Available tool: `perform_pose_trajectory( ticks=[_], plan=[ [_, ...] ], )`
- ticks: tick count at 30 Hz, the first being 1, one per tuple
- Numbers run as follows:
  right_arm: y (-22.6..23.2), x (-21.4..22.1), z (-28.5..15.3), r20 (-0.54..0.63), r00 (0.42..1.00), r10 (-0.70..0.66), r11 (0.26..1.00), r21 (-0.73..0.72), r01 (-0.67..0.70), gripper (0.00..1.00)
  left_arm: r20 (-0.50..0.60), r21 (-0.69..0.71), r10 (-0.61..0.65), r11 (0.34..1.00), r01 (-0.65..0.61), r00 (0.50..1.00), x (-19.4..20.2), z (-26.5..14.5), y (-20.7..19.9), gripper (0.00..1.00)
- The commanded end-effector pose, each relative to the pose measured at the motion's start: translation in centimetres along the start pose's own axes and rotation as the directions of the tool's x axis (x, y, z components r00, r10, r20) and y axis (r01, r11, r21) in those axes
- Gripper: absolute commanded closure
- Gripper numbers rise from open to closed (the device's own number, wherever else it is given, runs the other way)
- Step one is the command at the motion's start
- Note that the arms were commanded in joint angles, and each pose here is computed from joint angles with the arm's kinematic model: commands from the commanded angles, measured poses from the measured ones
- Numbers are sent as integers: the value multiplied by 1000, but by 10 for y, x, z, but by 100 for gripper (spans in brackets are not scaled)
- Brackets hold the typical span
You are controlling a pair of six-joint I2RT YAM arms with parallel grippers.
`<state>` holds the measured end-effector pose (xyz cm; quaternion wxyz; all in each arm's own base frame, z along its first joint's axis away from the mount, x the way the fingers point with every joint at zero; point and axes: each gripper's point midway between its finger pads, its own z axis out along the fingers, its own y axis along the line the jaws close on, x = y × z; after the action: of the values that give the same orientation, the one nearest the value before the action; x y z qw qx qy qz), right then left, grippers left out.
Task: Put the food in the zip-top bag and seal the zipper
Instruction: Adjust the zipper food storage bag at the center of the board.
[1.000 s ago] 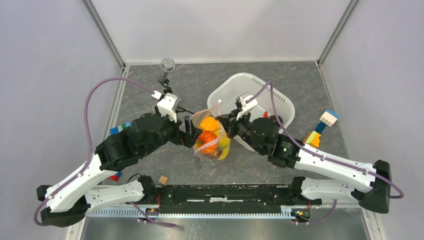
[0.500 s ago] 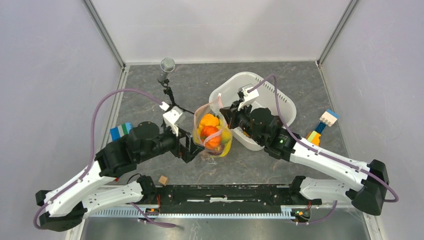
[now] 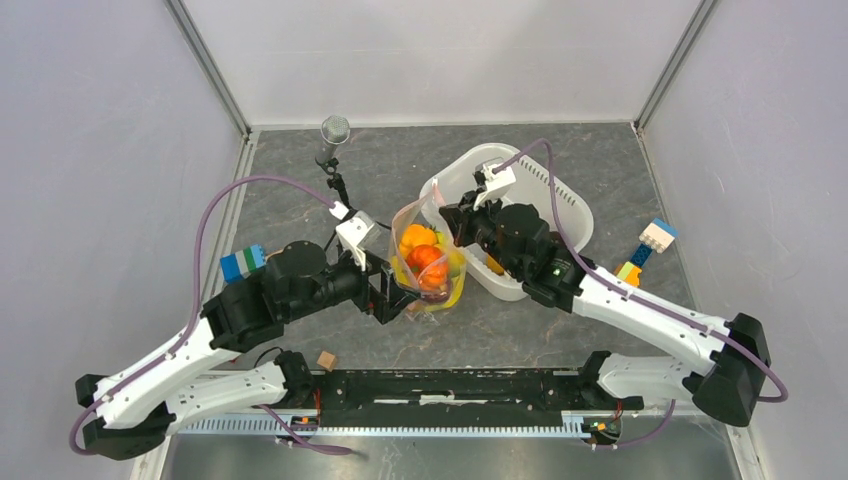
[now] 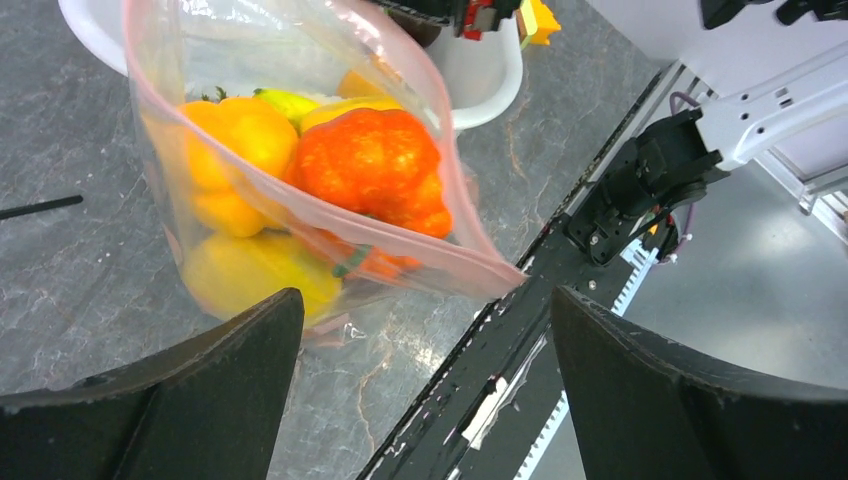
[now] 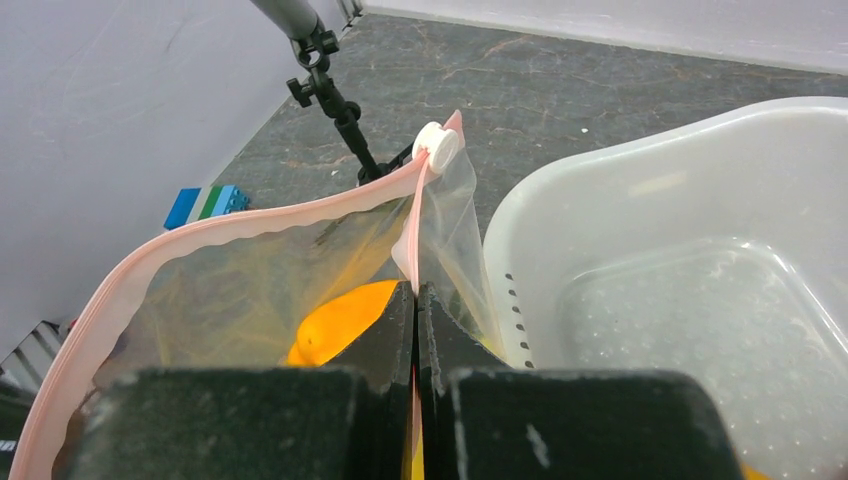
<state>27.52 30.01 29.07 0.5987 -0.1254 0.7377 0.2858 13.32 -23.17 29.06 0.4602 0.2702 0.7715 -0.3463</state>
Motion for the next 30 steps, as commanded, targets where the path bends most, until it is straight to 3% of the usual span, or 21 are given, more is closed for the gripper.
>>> perform_pose_trajectory(
  ticks=[1,7,13,17,22,30],
  plan=[
    [6,-37,10,82,996,33,999,-16,-31,100,48,53,46,997,-48,998,-22,-5,-13,0],
    [7,-37,18,79,996,36,999,-28,-34,100,0,75,74,994,-74,997,-24,-3,-22,0],
    [2,-40,23,74,997,31,999,-17,-29,100,-29,-49,74,996,-75,997,-13,4,0,0],
    [3,-40,24,66,997,27,999,-22,-25,100,-10,-89,68,994,-69,998,-9,6,6,0],
    [2,-39,24,55,998,23,1000,-20,-22,100,64,8,57,998,-58,996,-27,2,-13,0],
    [13,-42,19,62,997,50,996,-81,-45,100,70,-137,19,990,-9,997,-24,29,10,0]
  ],
)
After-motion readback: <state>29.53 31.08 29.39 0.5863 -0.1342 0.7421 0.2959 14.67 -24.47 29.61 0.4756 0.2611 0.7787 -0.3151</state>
